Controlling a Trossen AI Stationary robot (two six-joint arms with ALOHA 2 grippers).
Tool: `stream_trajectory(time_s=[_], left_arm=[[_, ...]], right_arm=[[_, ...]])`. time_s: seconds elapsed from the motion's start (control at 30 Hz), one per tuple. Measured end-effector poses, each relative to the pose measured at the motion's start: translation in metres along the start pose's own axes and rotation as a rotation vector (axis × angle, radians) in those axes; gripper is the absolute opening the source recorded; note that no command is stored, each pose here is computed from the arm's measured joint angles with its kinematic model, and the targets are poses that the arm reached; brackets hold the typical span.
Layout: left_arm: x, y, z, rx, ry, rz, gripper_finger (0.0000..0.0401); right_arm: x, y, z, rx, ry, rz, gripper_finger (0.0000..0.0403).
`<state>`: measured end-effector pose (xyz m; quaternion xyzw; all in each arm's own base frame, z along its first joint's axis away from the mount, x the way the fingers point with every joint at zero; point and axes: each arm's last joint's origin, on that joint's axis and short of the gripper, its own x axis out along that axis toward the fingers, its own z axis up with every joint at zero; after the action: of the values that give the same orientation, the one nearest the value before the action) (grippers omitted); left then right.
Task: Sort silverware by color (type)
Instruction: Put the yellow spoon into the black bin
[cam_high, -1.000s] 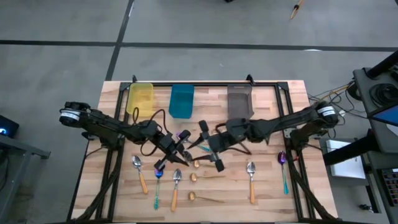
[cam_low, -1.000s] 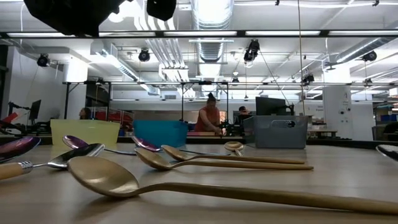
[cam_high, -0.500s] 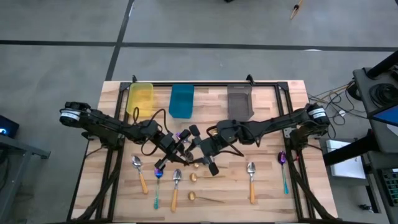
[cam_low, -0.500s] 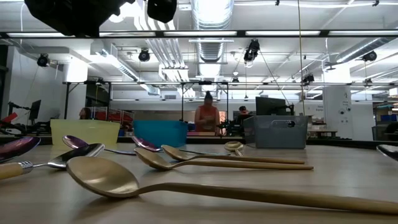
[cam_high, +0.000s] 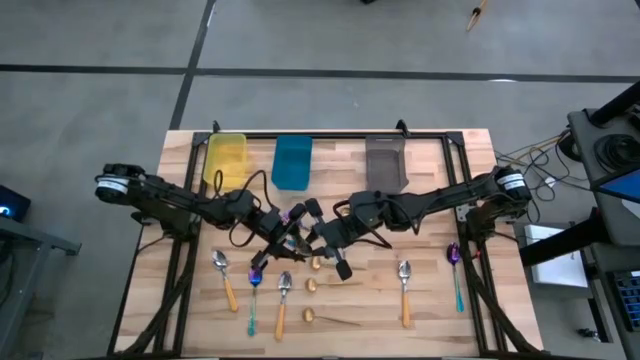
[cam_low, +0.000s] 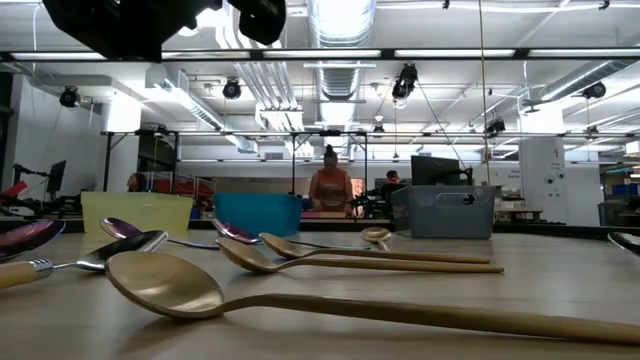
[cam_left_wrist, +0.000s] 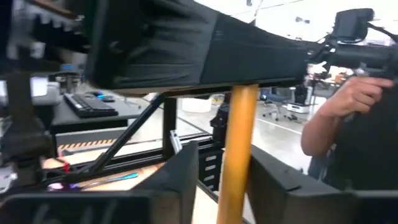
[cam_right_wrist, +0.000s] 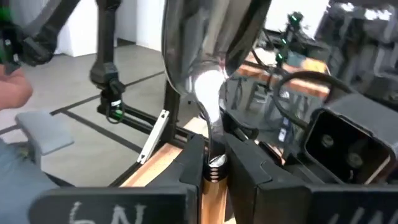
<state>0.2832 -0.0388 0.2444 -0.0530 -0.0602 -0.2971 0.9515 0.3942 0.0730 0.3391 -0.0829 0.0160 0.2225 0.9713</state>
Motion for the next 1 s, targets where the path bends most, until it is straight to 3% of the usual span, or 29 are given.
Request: stream_trajectory(time_s=[0.17, 0.3, 0.53, 0.63, 0.83, 1.0], left_arm=[[-0.01, 0.009, 0.004, 0.002, 0.048, 0.056, 0.0166], [-0.023, 0.014, 0.009, 0.025, 0.122, 0.108, 0.0183], [-0.049, 0.013, 0.029, 0.107, 0.199, 0.272, 0.0181], [-0.056, 0.01, 0.038, 0.145, 0.193, 0.352, 0.0175], [-0.063, 0.003, 0.046, 0.151, 0.183, 0.36, 0.0164], [-0.065, 0.002, 0.042, 0.091, 0.227, 0.371, 0.0162]], right_arm=[[-0.014, -0.009, 0.005, 0.087, 0.072, -0.123, 0.0023], [-0.023, -0.018, 0.012, 0.172, 0.192, -0.226, 0.0023], [-0.035, -0.034, 0.03, 0.23, 0.335, -0.338, 0.0022], [-0.037, -0.037, 0.033, 0.223, 0.331, -0.385, 0.0022], [-0.036, -0.037, 0.032, 0.22, 0.321, -0.447, 0.0022], [-0.038, -0.036, 0.02, 0.3, 0.403, -0.56, 0.0022]])
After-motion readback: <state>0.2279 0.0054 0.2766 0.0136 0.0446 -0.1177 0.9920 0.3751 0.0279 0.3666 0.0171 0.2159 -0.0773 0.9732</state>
